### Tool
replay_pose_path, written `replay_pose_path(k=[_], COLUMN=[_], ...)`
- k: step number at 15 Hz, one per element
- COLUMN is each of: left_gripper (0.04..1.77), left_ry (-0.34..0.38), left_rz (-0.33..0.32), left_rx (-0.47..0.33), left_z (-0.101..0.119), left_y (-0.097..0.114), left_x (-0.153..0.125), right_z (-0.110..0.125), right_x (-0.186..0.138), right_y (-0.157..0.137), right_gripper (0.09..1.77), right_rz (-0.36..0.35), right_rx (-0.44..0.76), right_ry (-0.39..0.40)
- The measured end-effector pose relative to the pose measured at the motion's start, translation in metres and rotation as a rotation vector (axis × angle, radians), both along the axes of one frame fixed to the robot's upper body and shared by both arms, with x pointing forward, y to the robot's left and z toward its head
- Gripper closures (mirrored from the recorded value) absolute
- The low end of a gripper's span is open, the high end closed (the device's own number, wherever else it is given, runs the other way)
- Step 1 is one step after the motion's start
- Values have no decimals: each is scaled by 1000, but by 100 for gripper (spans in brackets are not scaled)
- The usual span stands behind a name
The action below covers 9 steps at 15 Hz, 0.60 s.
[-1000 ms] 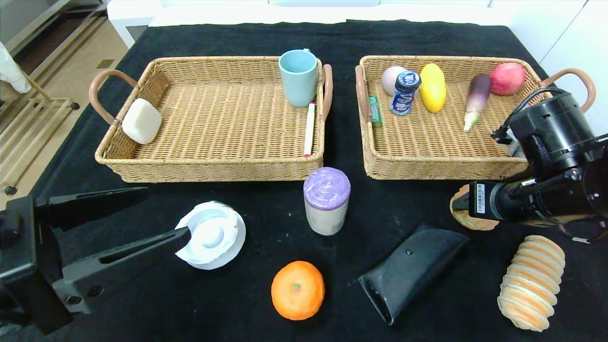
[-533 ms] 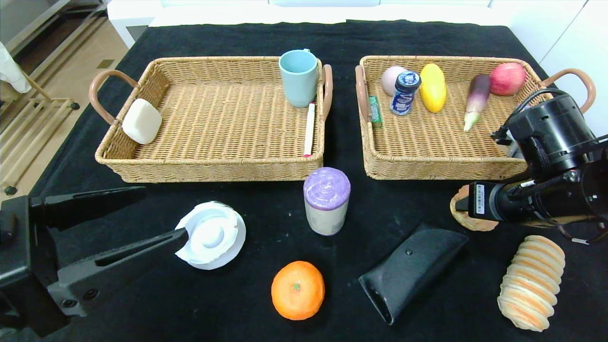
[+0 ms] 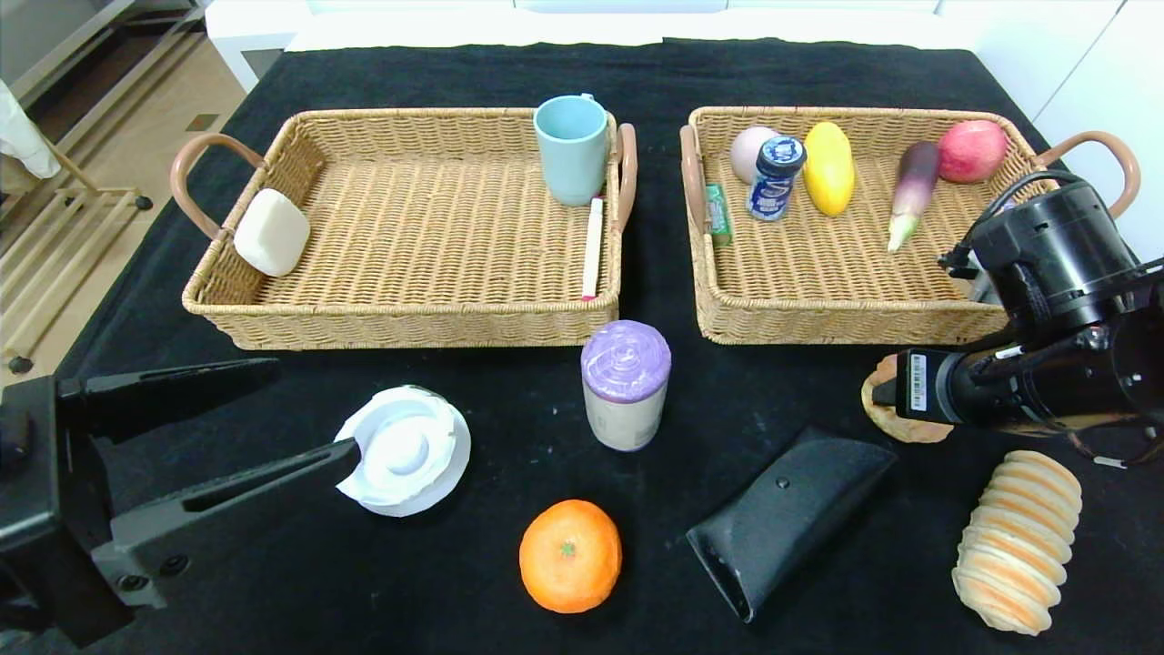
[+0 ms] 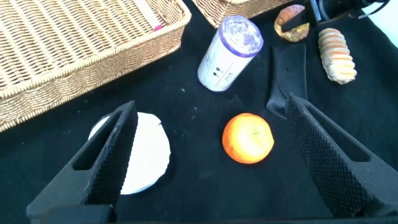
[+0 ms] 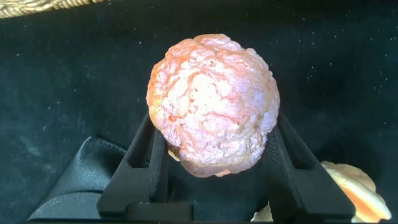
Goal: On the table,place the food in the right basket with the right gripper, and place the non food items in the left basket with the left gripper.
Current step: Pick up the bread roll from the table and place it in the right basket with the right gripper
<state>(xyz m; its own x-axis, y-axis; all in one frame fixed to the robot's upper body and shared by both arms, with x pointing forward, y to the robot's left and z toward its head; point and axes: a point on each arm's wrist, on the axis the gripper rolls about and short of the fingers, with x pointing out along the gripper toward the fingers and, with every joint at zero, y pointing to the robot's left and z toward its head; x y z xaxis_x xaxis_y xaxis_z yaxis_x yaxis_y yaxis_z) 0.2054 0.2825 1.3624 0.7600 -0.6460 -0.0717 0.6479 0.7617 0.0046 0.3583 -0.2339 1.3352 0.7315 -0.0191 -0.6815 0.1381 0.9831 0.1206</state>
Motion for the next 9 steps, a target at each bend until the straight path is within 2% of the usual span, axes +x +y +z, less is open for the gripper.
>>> replay_pose_path(k=[3,9], left_gripper=[9,9], left_ry=[3,7], left_rz=[0,0], left_rx=[2,3], left_z=[-1,-1], left_y=[0,0], left_x=[0,1], right_z=[10,43], right_x=[-10,-52], right_y=[0,-2], right_gripper=[98,100], right_rz=[18,75], right_rx=[11,38], right_ry=[-25,-134])
